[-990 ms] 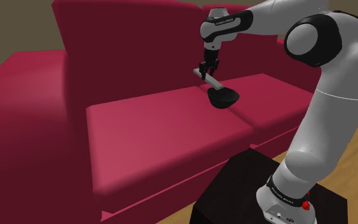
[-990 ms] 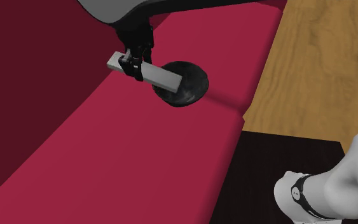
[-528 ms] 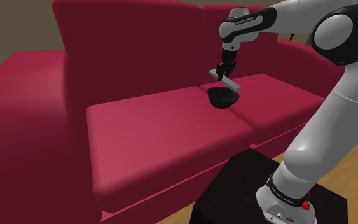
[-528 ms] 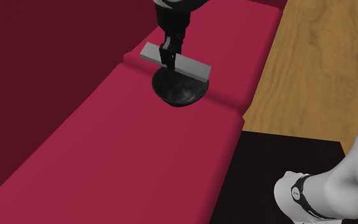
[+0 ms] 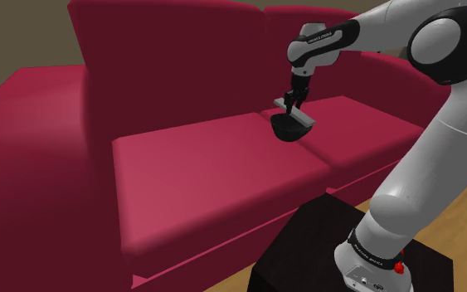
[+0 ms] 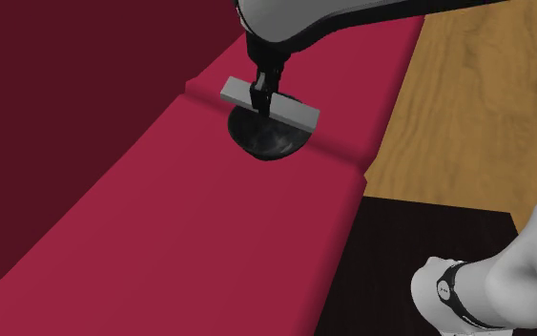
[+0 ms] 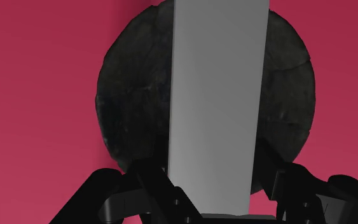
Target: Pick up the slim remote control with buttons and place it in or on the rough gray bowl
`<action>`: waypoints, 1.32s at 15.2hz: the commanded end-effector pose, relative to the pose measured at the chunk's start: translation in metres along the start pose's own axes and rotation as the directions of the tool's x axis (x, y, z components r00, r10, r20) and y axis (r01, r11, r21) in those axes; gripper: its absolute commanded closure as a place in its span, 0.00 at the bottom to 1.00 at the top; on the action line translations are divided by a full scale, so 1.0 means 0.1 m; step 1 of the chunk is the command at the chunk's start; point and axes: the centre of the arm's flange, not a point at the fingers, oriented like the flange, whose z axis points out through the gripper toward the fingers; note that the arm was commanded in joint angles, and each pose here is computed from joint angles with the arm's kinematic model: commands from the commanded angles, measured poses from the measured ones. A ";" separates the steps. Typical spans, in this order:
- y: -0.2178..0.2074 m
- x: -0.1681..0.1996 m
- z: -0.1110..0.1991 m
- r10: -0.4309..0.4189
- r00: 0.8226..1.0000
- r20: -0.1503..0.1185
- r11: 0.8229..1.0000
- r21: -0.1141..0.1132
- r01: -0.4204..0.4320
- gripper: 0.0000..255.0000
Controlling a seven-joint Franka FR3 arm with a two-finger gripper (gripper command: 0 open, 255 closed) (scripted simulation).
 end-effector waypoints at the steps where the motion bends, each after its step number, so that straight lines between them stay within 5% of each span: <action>1: 0.00 0.00 0.10 0.000 1.000 -0.001 1.000 0.000 0.000 1.00; 6: -0.01 0.00 0.39 0.000 1.000 -0.001 1.000 0.000 0.000 1.00; 14: -0.01 0.00 0.39 0.000 1.000 -0.001 1.000 0.000 0.000 1.00; 15: -0.01 0.00 0.39 0.000 1.000 -0.001 1.000 0.000 0.000 0.00; 20: -0.01 0.00 0.39 0.000 1.000 -0.001 1.000 0.000 0.000 0.00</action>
